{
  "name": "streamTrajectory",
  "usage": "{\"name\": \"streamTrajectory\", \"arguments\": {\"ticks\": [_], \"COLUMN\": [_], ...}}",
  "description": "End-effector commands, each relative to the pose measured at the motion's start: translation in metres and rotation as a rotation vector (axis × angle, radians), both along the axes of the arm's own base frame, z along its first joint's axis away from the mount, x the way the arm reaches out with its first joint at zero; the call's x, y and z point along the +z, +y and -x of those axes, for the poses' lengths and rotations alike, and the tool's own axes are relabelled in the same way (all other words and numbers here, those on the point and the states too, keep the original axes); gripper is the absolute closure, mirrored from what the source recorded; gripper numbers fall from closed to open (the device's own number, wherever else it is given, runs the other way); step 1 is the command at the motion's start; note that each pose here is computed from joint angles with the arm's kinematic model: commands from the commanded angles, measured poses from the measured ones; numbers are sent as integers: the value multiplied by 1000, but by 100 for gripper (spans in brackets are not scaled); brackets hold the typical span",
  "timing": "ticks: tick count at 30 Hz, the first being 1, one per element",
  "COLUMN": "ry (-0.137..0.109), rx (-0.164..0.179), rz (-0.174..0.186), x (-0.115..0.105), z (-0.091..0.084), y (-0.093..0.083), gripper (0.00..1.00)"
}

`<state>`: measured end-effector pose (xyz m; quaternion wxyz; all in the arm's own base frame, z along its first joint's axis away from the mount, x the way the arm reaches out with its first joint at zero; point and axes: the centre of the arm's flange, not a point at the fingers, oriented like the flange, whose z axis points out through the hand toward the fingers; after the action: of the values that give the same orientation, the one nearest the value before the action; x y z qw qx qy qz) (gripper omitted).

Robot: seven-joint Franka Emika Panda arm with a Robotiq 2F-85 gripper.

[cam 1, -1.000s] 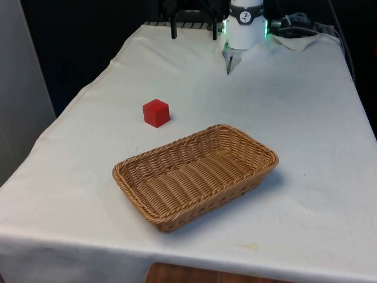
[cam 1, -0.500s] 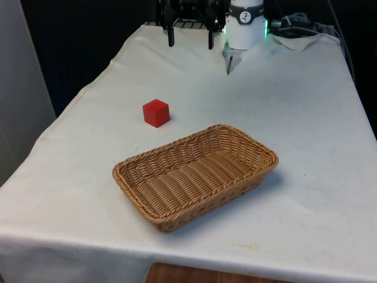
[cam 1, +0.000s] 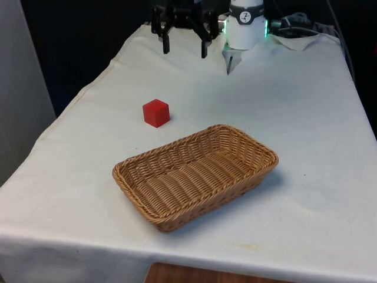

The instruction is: Pick up the cube and place it into the basket.

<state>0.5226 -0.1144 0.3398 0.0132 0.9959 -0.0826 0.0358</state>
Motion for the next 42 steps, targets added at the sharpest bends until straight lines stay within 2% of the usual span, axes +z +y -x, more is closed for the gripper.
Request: {"name": "streamTrajectory", "arguments": {"ticks": [1, 5, 6, 8, 15, 16, 18, 24, 25, 26, 31, 33, 34, 35, 42], "ry": [-10, -14, -3, -15, -20, -12, -23, -26, -15, -25, -28, -27, -17, -26, -17], "rx": [-11, -30, -25, -38, -67, -62, -74, -104, -96, -111, -130, -137, -130, -144, -166], "rz": [8, 12, 6, 15, 22, 18, 25, 34, 30, 37, 44, 47, 43, 48, 57], "x": [-2, -8, -7, -11, -20, -19, -22, -31, -30, -33, -39, -42, -41, -44, -52], "z": [0, 1, 1, 1, 3, 3, 3, 4, 4, 5, 5, 6, 5, 6, 7], "y": [-3, -7, -6, -9, -16, -15, -18, -25, -24, -27, -33, -35, -33, -38, -50], "gripper": [0, 0, 0, 0, 0, 0, 0, 0, 0, 0, 0, 0, 0, 0, 0]}}
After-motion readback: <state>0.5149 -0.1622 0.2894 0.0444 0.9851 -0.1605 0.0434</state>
